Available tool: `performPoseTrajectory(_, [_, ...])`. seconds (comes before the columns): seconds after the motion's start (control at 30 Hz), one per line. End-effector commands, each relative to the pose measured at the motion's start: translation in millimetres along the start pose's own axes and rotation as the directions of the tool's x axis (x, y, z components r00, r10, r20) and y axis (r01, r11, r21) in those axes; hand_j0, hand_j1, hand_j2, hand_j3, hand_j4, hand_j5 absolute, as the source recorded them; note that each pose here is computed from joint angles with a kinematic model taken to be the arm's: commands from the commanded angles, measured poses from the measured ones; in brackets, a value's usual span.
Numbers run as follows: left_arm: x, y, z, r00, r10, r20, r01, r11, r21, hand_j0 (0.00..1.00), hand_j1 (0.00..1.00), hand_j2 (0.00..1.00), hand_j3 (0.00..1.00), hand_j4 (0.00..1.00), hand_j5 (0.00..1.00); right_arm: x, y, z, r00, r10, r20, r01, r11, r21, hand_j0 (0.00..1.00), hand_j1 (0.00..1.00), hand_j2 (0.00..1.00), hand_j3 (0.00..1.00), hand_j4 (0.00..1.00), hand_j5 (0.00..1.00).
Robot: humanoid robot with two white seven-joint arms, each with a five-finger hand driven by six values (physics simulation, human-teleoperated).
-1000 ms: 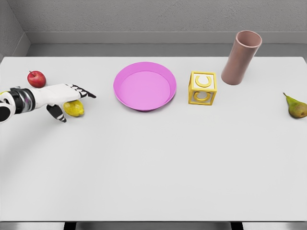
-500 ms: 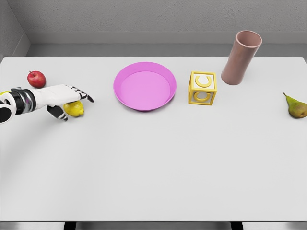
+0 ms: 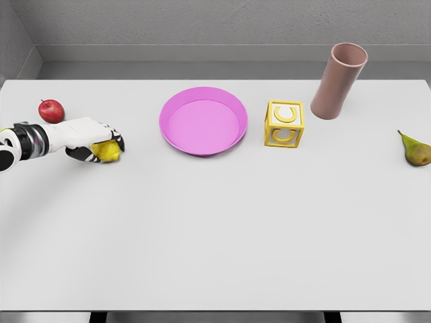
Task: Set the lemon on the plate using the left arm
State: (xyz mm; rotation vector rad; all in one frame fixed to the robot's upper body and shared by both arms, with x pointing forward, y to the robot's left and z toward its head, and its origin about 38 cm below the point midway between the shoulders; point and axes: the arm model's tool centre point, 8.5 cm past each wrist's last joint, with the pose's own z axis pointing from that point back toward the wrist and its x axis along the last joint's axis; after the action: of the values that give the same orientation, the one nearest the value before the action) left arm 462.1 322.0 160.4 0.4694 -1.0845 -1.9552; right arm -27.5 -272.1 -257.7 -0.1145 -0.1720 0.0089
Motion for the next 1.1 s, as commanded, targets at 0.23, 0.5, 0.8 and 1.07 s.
performPoseTrajectory(0.23, [-1, 6.2, 4, 1.000, 0.000, -0.002, 0.000, 1.000, 0.018, 0.43, 0.43, 0.43, 0.43, 0.43, 0.43, 0.1, 0.0, 0, 1.000, -0.001, 0.000, 0.001, 1.000, 0.000, 1.00, 1.00, 1.00, 1.00, 1.00, 1.00])
performPoseTrajectory(0.5, [-2, 18.9, 10, 1.000, -0.008, -0.007, 0.009, 0.998, 0.055, 0.39, 0.39, 0.39, 0.39, 0.39, 0.39, 0.1, 0.0, 0, 1.000, -0.001, 0.000, 0.001, 1.000, 0.000, 1.00, 1.00, 1.00, 1.00, 1.00, 1.00])
performPoseTrajectory(0.8, [1, 33.3, 9, 1.000, -0.025, -0.005, 0.026, 0.997, 0.078, 0.39, 0.39, 0.39, 0.39, 0.39, 0.39, 0.1, 0.0, 0, 1.000, -0.001, 0.000, 0.001, 1.000, 0.000, 1.00, 1.00, 1.00, 1.00, 1.00, 1.00])
performPoseTrajectory(1.07, [13, 43.5, -5, 1.000, -0.021, 0.023, 0.018, 0.994, 0.105, 0.37, 0.37, 0.37, 0.37, 0.37, 0.37, 0.1, 0.0, 0, 1.000, -0.001, 0.000, 0.001, 1.000, 0.000, 1.00, 1.00, 1.00, 1.00, 1.00, 1.00])
